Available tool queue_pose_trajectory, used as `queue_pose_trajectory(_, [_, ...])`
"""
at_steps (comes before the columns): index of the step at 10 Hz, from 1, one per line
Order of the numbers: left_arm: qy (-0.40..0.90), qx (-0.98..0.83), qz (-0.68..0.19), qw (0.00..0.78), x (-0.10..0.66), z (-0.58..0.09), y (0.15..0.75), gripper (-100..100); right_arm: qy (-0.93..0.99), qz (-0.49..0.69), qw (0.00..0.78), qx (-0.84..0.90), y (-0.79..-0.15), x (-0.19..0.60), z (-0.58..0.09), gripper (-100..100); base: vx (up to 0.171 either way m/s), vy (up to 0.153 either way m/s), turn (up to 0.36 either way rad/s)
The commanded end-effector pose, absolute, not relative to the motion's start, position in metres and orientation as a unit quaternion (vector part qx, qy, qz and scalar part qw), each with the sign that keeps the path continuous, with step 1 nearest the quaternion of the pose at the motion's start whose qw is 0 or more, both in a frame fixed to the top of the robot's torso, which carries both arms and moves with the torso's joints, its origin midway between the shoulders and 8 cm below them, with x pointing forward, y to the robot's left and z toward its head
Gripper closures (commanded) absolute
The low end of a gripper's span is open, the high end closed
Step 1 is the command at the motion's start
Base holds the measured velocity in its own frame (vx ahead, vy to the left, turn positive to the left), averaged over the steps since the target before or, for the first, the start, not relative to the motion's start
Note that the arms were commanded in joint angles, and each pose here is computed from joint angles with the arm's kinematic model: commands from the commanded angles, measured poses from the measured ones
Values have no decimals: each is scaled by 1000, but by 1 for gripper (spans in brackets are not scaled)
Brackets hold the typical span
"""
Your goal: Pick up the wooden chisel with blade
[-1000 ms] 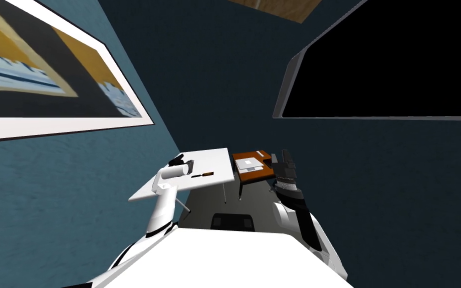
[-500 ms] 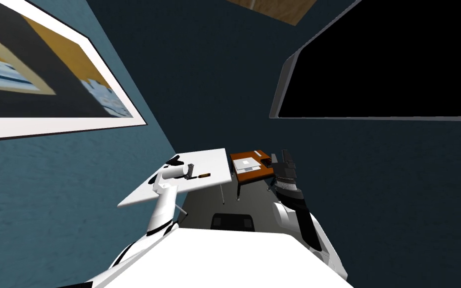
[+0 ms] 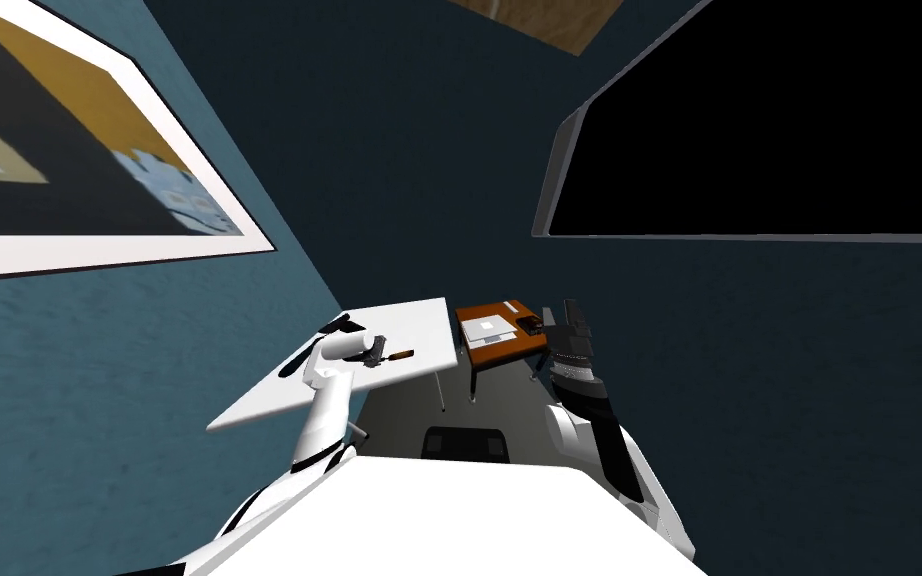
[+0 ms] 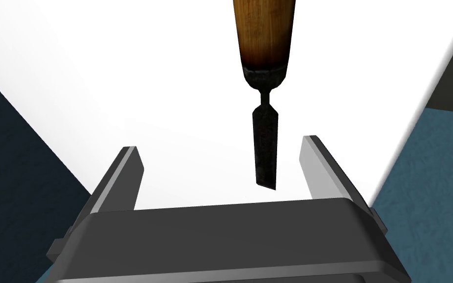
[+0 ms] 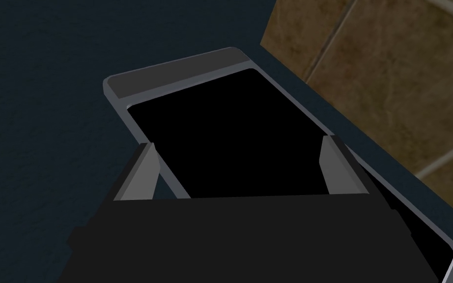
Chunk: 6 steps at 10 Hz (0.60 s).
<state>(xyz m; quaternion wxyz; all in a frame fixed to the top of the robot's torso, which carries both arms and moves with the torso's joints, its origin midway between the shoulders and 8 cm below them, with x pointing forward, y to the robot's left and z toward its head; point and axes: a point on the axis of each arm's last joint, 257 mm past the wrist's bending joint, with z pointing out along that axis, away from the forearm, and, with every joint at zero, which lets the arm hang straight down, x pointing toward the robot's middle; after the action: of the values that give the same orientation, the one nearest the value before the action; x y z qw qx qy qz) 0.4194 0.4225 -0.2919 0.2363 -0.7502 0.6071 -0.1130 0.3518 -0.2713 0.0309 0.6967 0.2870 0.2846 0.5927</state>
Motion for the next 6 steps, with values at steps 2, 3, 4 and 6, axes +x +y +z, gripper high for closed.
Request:
queue_pose_trajectory(2, [609,-762,-93,200,405,-306,422,-100,285,593,697,287,-271,352,31,0,33,-31,-37])
queue_pose_trajectory(3, [609,-767,-84,185,397,-310,422,-100,285,593,697,287,-271,352,31,0,33,-40,-70])
queue_pose_trajectory(4, [609,-771,-76,173,391,-314,423,-100,285,593,697,287,-271,352,31,0,30,-40,-78])
queue_pose_trajectory(6, [608,-776,-65,155,382,-318,424,-100,285,593,697,287,-271,352,31,0,24,-34,-48])
